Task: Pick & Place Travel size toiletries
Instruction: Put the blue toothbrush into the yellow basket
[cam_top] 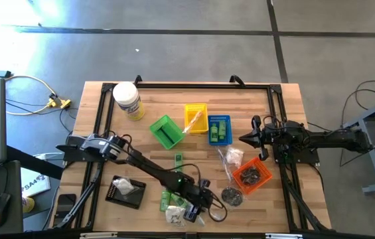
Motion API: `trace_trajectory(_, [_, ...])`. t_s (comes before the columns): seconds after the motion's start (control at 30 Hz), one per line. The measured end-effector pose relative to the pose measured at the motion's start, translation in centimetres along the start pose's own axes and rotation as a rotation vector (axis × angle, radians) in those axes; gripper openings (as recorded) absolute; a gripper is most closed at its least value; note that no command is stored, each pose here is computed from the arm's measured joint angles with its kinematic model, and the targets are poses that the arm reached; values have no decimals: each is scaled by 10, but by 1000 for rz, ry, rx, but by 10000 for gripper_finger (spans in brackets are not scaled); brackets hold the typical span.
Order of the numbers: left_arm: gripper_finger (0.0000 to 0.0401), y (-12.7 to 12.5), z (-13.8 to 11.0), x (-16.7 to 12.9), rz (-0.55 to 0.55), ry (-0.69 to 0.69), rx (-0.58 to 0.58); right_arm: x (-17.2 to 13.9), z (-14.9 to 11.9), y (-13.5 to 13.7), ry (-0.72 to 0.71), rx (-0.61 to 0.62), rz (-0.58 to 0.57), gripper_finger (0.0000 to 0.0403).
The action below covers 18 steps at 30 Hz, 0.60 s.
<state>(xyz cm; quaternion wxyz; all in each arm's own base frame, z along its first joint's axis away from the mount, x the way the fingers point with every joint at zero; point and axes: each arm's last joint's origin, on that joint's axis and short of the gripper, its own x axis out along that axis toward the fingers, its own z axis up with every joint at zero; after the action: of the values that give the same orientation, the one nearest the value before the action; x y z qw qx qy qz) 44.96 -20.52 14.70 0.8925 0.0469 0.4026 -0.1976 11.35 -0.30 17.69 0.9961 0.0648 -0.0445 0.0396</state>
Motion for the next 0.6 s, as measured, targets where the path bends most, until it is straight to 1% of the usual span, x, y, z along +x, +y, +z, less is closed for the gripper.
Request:
trace_trajectory(0.13, [212, 2, -5, 2, 33, 45, 0, 0, 0, 0, 0, 0, 0, 3])
trace_trajectory(0.23, [211, 4, -6, 4, 58, 48, -13, 0, 0, 0, 2, 0, 0, 3])
trace_trajectory(0.33, [198, 8, -9, 8, 57, 56, -22, 0, 0, 0, 5, 0, -1, 3])
trace_trajectory(0.4, [178, 10, -9, 8, 58, 59, -20, 0, 0, 0, 5, 0, -1, 3])
trace_trajectory(0.47, [149, 11, -10, 8, 40, 64, -12, 0, -1, 0, 5, 0, -1, 3])
trace_trajectory(0.6, [73, 12, -9, 8, 15, 62, 17, 0, 0, 0, 5, -2, -1, 3])
